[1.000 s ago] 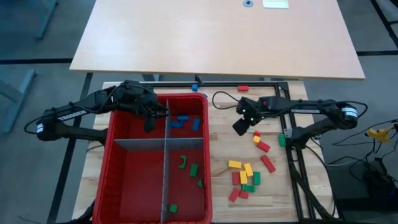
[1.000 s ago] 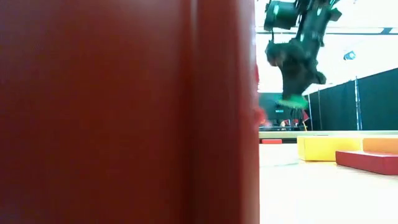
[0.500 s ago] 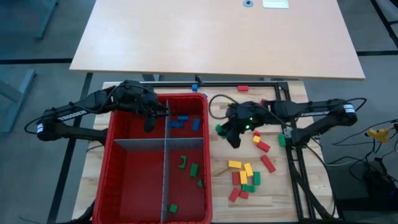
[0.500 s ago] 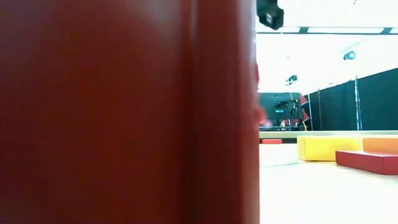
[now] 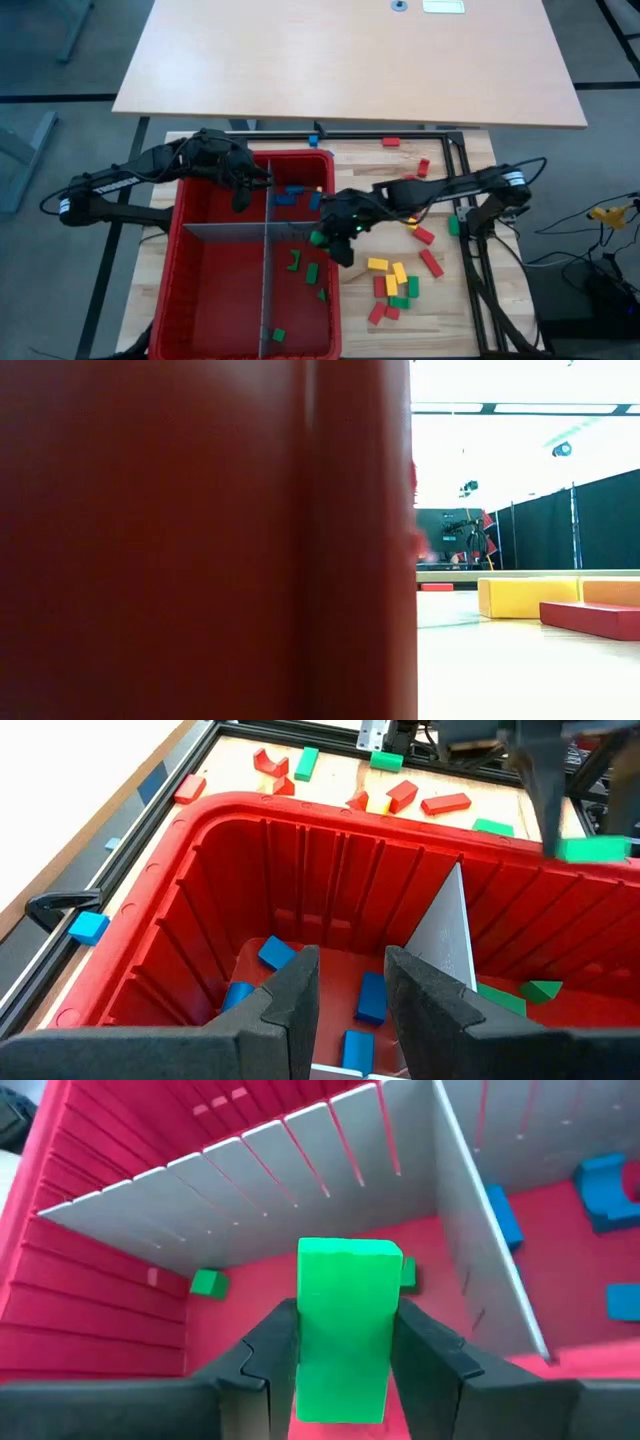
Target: Sort blocks
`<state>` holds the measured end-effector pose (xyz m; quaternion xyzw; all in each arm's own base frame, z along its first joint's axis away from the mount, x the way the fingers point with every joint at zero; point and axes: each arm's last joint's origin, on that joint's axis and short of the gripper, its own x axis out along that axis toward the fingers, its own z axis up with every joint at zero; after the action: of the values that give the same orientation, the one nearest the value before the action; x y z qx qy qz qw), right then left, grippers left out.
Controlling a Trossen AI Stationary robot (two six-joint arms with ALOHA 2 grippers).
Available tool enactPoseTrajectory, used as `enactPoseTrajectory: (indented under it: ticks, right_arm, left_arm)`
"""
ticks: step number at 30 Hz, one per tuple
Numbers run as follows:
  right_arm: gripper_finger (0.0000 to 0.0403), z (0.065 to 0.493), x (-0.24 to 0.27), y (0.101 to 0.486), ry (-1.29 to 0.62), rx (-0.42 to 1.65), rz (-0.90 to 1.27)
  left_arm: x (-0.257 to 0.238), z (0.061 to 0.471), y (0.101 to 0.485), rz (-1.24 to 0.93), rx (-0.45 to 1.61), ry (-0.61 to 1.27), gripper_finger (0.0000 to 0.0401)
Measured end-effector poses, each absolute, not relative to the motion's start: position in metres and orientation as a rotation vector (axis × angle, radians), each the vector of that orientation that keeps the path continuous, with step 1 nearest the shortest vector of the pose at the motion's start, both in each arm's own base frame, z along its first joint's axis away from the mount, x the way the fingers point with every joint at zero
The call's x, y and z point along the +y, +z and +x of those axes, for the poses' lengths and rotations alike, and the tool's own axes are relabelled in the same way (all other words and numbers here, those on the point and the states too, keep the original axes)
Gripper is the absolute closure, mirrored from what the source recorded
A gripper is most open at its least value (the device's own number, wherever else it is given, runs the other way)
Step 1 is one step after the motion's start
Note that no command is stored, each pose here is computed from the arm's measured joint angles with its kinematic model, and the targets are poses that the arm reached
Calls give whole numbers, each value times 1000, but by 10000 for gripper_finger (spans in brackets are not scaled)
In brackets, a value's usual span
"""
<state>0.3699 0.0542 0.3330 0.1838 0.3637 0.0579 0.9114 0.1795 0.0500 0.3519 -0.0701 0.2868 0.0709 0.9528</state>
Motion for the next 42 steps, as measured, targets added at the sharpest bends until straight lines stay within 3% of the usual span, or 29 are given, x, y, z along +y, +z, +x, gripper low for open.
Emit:
enactPoseTrajectory:
  ticks: [18, 28, 42]
  right_arm:
    - [198, 384, 54, 334, 146, 752, 329]
    - [177, 346, 18, 334, -288, 965, 168]
    - [203, 266, -16, 348, -721, 1049, 152]
  left_arm:
    - [50, 178, 350, -148, 606, 144, 298]
    - [50, 178, 350, -150, 606, 144, 298]
    - [50, 178, 348, -152, 613, 144, 298]
